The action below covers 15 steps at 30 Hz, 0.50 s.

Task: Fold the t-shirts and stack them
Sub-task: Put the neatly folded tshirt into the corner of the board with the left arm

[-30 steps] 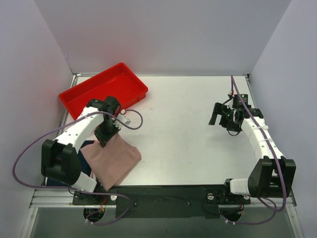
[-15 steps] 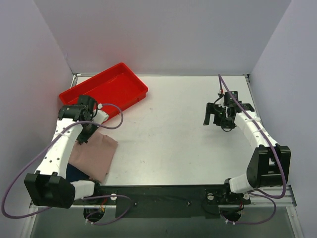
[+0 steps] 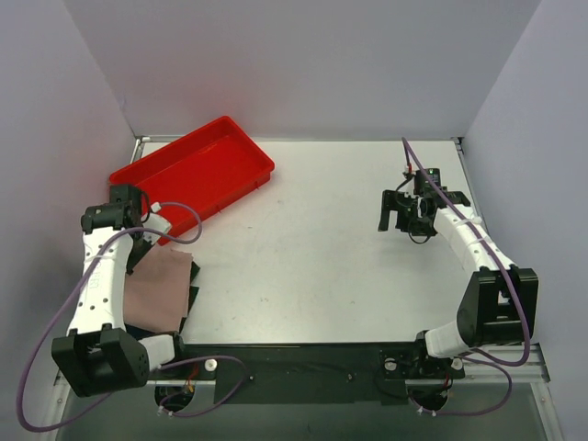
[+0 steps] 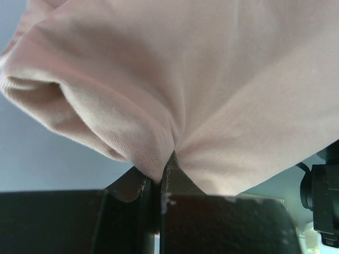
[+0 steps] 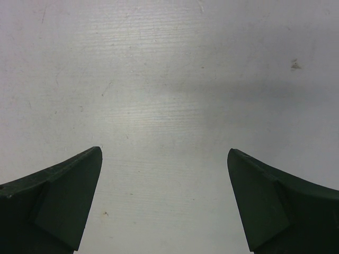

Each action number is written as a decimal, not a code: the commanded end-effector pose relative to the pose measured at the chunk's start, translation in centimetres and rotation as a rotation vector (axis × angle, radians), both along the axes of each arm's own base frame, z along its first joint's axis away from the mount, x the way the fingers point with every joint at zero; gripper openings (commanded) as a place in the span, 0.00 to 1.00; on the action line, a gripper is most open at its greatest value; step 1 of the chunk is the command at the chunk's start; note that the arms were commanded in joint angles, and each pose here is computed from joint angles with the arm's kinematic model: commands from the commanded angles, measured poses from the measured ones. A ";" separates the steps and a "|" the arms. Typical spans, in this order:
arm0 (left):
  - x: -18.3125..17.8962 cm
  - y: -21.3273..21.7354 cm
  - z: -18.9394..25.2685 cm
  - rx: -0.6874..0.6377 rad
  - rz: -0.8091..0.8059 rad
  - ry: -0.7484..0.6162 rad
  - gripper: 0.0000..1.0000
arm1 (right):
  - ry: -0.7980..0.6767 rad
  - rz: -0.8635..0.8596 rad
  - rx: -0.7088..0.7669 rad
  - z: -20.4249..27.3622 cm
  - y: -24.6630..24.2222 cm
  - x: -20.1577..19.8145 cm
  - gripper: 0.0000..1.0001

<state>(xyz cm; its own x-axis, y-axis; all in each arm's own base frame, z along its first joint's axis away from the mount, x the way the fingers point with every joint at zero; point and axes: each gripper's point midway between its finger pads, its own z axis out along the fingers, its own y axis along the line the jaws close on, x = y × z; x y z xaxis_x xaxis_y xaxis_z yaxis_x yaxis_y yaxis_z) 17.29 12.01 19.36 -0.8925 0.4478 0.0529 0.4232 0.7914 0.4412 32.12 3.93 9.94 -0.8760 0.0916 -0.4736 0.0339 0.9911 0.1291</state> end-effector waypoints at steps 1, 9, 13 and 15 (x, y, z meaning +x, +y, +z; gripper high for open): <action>0.7 1.7 -1.0 0.070 -0.035 0.059 0.00 | -0.020 0.005 -0.037 0.5 -0.5 0.0 1.00; 3.3 6.4 -1.8 0.289 0.069 0.033 0.56 | -0.032 0.003 -0.051 0.9 -0.8 -0.4 1.00; 3.9 8.2 0.4 0.434 0.016 0.058 0.89 | -0.034 0.005 -0.057 1.0 -0.9 -0.6 1.00; 4.6 8.6 2.0 0.481 -0.004 0.031 0.90 | -0.036 0.003 -0.058 1.0 -0.9 -0.6 1.00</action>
